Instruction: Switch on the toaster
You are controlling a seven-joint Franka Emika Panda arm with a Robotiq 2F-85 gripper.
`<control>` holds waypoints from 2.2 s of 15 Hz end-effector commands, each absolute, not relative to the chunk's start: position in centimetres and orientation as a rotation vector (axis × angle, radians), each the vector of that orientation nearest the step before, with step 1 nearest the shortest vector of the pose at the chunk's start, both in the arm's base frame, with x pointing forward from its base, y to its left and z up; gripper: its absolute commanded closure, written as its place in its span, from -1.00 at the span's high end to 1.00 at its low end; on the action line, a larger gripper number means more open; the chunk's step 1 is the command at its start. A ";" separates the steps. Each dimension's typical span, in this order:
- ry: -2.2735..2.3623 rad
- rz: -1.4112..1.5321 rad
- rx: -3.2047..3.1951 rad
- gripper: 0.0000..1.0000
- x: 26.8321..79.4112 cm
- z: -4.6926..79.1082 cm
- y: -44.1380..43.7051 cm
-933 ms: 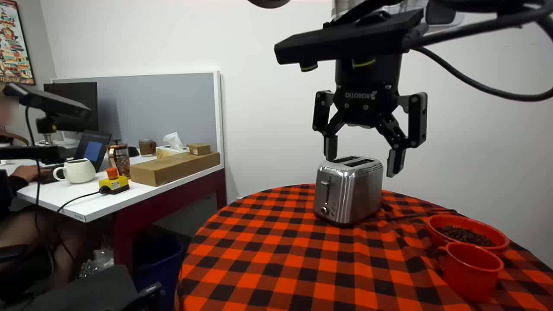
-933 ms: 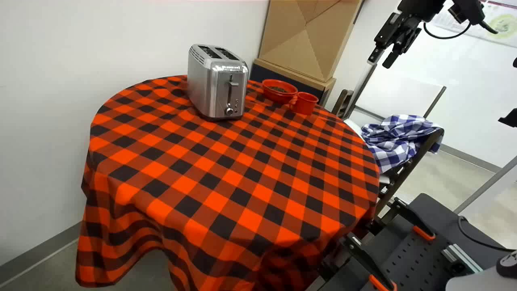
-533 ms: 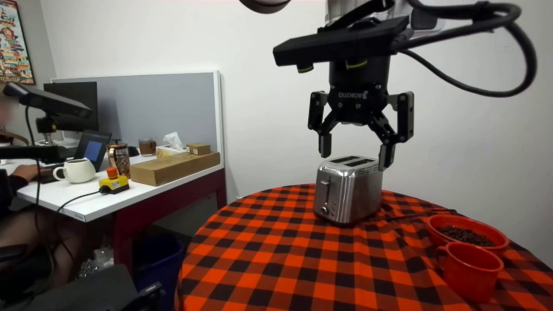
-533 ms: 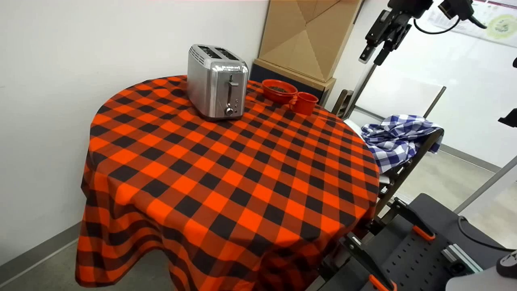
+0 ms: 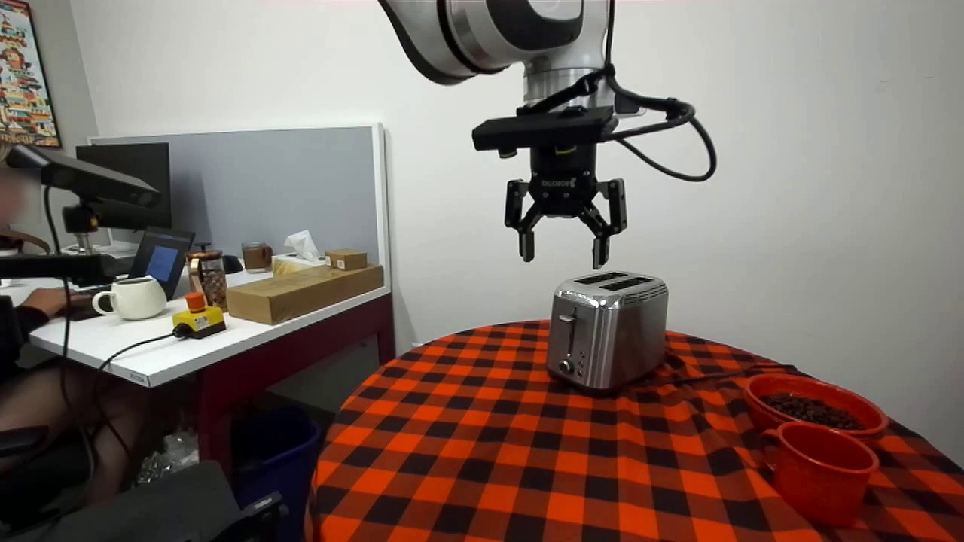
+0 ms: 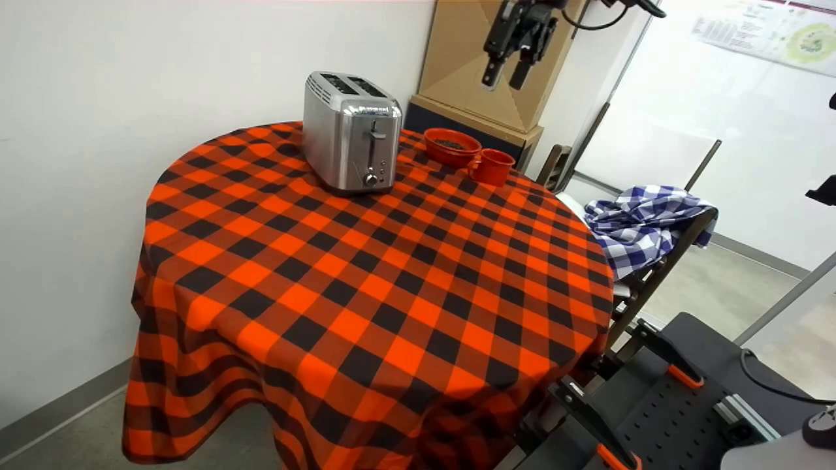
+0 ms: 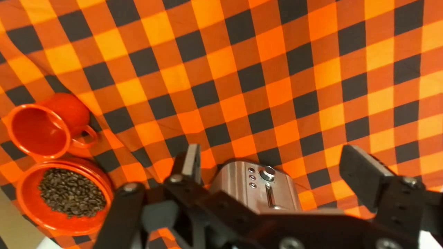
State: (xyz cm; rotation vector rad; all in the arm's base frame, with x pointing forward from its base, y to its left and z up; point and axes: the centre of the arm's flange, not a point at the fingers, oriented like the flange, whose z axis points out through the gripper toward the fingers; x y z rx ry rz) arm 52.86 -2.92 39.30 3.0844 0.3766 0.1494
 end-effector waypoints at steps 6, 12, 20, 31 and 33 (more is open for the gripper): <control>0.308 0.049 3.108 0.39 62.9 32.3 2.5; 0.275 0.098 3.115 -0.53 65.3 28.6 5.2; 0.302 0.444 2.999 -1.00 66.1 28.5 7.1; 0.417 0.635 2.883 -1.00 64.7 24.8 6.9; 0.433 0.645 2.900 -1.00 64.8 24.0 6.8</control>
